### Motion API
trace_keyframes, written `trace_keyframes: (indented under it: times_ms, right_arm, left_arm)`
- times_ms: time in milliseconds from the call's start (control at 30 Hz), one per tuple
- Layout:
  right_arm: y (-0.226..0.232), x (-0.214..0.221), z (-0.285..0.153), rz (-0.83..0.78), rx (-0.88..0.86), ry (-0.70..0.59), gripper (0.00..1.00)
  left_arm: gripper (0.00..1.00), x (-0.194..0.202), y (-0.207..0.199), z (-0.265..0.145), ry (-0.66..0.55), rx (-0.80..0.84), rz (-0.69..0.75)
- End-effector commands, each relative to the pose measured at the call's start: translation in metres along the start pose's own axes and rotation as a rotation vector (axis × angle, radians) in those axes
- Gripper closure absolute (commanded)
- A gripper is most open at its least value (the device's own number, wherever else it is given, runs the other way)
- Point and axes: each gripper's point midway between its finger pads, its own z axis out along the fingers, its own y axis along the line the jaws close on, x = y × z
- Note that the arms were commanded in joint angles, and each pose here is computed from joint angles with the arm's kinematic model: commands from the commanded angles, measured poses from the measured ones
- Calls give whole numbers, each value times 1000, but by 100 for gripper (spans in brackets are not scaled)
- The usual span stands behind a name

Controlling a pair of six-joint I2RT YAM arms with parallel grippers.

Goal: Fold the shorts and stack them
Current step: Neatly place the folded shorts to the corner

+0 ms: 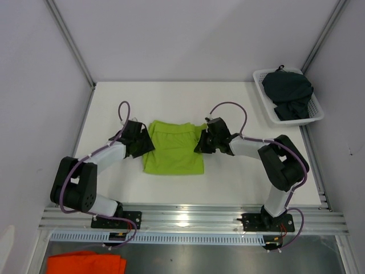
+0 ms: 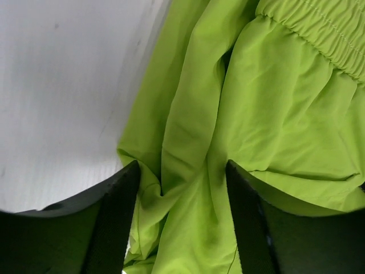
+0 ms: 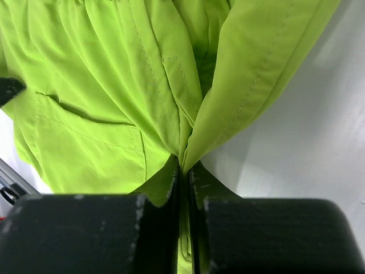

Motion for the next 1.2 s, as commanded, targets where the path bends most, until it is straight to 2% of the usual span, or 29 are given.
trace_keyframes:
  times_ms: [0, 100, 133, 167, 233, 333, 467, 533, 600, 633, 733, 867, 1133, 1167]
  right_arm:
    - [17, -1, 7, -59, -26, 2, 98]
    - [32, 7, 12, -88, -46, 12, 99]
    - [33, 12, 16, -93, -40, 23, 99]
    - [42, 16, 19, -113, -53, 30, 99]
    - [47, 26, 27, -125, -58, 54, 100]
    - [70, 45, 37, -147, -92, 74, 99]
    - [103, 73, 56, -99, -137, 86, 100]
    - [133, 89, 59, -87, -190, 89, 100]
    - [143, 100, 71, -72, -177, 79, 100]
    - [168, 106, 73, -65, -227, 75, 100]
    - [190, 127, 90, -34, -248, 80, 100]
    - [228, 133, 107, 14, -303, 53, 100]
    - [250, 137, 133, 105, -308, -7, 100]
    - [251, 137, 132, 109, -307, -17, 97]
  left_arm:
    - [34, -9, 7, -15, -76, -24, -11]
    - [23, -7, 22, -30, -95, -82, -18]
    - [18, -14, 21, -45, -135, -70, -35]
    - [14, -10, 28, -57, -121, -107, -42]
    - [10, -20, 32, -86, -189, -114, -70]
    - [9, -25, 31, -118, -232, -86, -70]
    - [8, -31, 31, -155, -293, -51, -80]
    - [8, -34, 29, -166, -307, -40, -79]
    - [8, -33, 33, -173, -314, -51, -75]
    - [8, -32, 34, -176, -315, -52, -72]
    - [8, -30, 35, -182, -332, -34, -77]
    - [8, -30, 29, -193, -353, 19, -73]
    - [8, -40, 34, -216, -392, -17, -24]
    - [8, -41, 35, -218, -398, -19, -21]
